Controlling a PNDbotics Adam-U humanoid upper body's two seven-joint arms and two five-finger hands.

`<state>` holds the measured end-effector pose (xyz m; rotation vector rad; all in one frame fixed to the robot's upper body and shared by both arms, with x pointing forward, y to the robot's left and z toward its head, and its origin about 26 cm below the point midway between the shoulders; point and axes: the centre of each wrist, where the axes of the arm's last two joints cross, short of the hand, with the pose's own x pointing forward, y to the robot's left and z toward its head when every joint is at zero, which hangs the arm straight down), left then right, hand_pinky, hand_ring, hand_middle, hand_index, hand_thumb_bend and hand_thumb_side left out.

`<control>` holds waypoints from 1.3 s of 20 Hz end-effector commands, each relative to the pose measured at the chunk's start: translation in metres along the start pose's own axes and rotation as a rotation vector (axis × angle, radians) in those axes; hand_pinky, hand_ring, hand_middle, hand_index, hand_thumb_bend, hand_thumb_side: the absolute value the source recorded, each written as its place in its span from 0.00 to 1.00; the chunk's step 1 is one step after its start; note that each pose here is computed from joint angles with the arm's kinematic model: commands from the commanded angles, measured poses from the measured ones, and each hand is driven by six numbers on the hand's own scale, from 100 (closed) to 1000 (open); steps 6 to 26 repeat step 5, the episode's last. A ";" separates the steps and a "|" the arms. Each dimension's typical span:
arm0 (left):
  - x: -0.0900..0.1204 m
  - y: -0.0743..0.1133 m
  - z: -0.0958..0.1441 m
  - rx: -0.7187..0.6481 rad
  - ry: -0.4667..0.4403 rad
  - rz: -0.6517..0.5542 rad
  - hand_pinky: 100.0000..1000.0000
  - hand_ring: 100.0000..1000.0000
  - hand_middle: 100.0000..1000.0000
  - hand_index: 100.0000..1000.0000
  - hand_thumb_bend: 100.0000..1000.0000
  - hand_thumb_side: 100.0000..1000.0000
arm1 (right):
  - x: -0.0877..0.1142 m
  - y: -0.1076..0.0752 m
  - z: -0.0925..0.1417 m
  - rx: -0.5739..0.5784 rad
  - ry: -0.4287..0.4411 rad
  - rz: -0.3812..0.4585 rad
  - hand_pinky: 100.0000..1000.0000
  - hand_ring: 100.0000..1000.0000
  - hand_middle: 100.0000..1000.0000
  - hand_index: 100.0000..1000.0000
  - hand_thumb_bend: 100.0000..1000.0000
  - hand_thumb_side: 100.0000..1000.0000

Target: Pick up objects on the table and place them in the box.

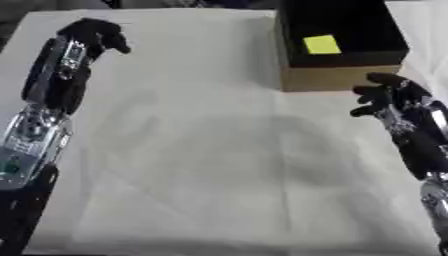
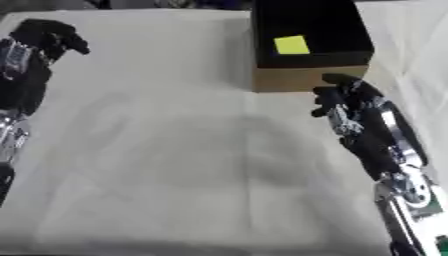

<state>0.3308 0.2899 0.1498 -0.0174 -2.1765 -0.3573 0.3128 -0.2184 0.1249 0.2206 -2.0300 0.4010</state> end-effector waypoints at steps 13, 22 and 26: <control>0.001 0.000 0.009 0.026 0.020 0.003 0.78 0.55 0.51 0.64 0.26 0.84 | 0.006 -0.002 -0.003 -0.011 -0.027 0.012 0.58 0.80 0.49 0.78 0.05 0.36; 0.001 0.000 0.009 0.026 0.020 0.003 0.78 0.55 0.51 0.64 0.26 0.84 | 0.006 -0.002 -0.003 -0.011 -0.027 0.012 0.58 0.80 0.49 0.78 0.05 0.36; 0.001 0.000 0.009 0.026 0.020 0.003 0.78 0.55 0.51 0.64 0.26 0.84 | 0.006 -0.002 -0.003 -0.011 -0.027 0.012 0.58 0.80 0.49 0.78 0.05 0.36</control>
